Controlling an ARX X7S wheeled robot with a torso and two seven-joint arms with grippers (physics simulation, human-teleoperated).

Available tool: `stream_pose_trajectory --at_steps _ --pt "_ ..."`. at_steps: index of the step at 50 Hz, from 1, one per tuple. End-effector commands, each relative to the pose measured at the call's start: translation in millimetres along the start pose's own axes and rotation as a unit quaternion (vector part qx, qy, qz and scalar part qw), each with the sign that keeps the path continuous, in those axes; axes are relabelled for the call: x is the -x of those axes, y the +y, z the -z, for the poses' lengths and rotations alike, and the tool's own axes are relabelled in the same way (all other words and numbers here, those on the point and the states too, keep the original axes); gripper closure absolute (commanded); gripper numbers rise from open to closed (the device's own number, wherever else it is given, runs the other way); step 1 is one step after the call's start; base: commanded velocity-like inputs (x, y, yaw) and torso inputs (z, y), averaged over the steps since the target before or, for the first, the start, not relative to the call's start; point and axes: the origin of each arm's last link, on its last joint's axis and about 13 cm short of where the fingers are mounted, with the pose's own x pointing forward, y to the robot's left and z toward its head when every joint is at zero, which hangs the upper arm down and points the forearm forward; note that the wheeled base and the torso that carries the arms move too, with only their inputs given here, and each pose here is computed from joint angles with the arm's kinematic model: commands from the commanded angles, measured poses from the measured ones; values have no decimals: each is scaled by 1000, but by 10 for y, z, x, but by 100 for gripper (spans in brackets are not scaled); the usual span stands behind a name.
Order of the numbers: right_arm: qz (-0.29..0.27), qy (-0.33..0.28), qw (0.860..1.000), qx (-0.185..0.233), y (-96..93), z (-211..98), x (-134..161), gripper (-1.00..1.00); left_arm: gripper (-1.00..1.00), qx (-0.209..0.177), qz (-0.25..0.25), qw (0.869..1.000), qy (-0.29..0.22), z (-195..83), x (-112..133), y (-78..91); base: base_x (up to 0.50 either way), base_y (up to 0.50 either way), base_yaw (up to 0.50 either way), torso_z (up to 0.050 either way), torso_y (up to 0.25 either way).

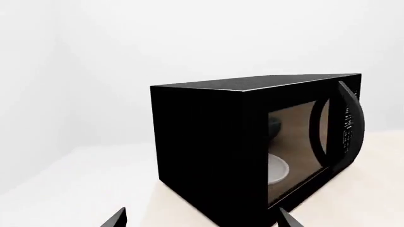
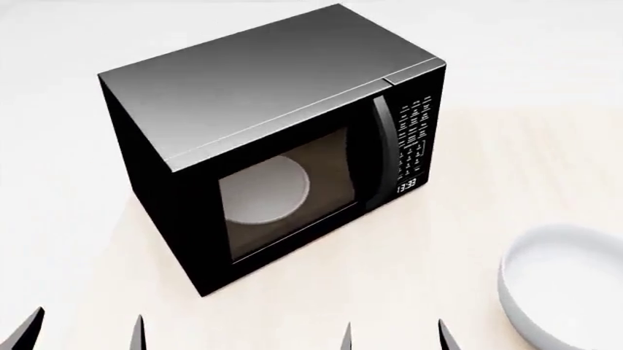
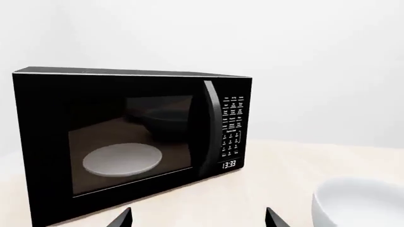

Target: Open the microwave.

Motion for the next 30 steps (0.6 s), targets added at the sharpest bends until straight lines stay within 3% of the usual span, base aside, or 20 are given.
stream_pose_trajectory --at_steps 1,11,30 --pt "0 1 1000 -1 -7 10 -3 -100 -100 1 0 1000 -1 -8 2 -3 434 82 0 0 0" --pt "1 -1 1000 -2 -13 -2 -2 -100 -100 8 -10 1000 -2 -41 -3 10 436 22 0 0 0" --pt "4 -5 1000 0 -14 -33 13 -100 -100 1 -6 1000 -5 -44 -3 -7 0 0 0 4 -150"
